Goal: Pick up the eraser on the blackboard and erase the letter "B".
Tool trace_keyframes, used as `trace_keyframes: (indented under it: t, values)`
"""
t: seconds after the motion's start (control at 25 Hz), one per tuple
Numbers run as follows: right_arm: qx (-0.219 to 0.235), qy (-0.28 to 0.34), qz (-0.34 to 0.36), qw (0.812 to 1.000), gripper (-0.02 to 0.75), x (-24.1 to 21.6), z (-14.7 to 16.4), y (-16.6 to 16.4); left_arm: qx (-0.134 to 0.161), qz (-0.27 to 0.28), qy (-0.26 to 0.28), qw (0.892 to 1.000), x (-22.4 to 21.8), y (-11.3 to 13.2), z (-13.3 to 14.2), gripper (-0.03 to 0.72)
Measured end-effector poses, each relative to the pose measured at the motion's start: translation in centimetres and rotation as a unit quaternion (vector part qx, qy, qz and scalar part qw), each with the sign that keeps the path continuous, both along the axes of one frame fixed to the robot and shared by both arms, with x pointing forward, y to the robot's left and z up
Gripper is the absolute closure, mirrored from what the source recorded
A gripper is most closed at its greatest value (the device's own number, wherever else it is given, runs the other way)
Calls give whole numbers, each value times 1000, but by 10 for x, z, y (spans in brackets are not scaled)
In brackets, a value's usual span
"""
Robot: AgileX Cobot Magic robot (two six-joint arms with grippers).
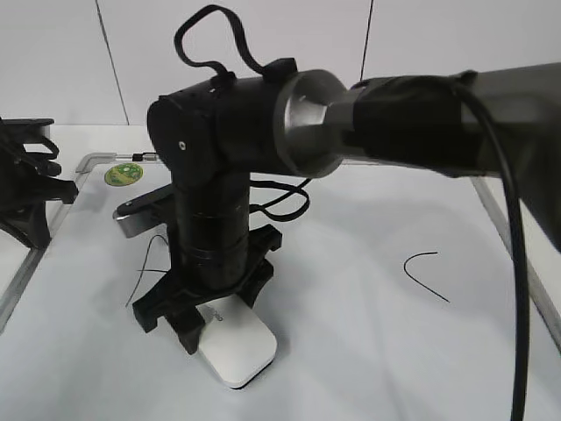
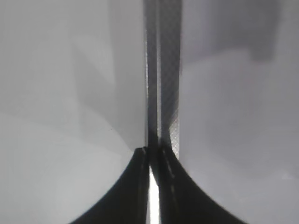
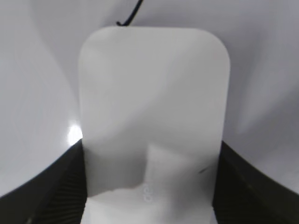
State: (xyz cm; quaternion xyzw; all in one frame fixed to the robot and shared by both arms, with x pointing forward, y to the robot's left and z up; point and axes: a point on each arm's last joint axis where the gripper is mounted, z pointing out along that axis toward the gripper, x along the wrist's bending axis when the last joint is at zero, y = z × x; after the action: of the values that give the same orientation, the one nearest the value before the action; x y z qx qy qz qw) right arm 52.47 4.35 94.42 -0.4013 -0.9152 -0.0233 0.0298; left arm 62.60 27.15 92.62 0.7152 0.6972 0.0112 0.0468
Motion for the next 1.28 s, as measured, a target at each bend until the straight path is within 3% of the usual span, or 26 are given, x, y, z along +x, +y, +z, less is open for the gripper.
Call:
trace_keyframes:
  t: [0.32,0.48,0.92,1.28]
  values:
    - [-13,-2,103,995,213,-62,0,41,0,0,0,1000,0,0,0,672]
    - [-12,1,122,992,213,-77,0,49,0,0,0,1000,0,0,0,672]
    - [1,29,69,997,213,-55,-3,33,0,0,-1,1000,0,0,0,672]
    - [-7,27,-14,999,213,-2,-2,-13,0,0,-1,1000,0,0,0,672]
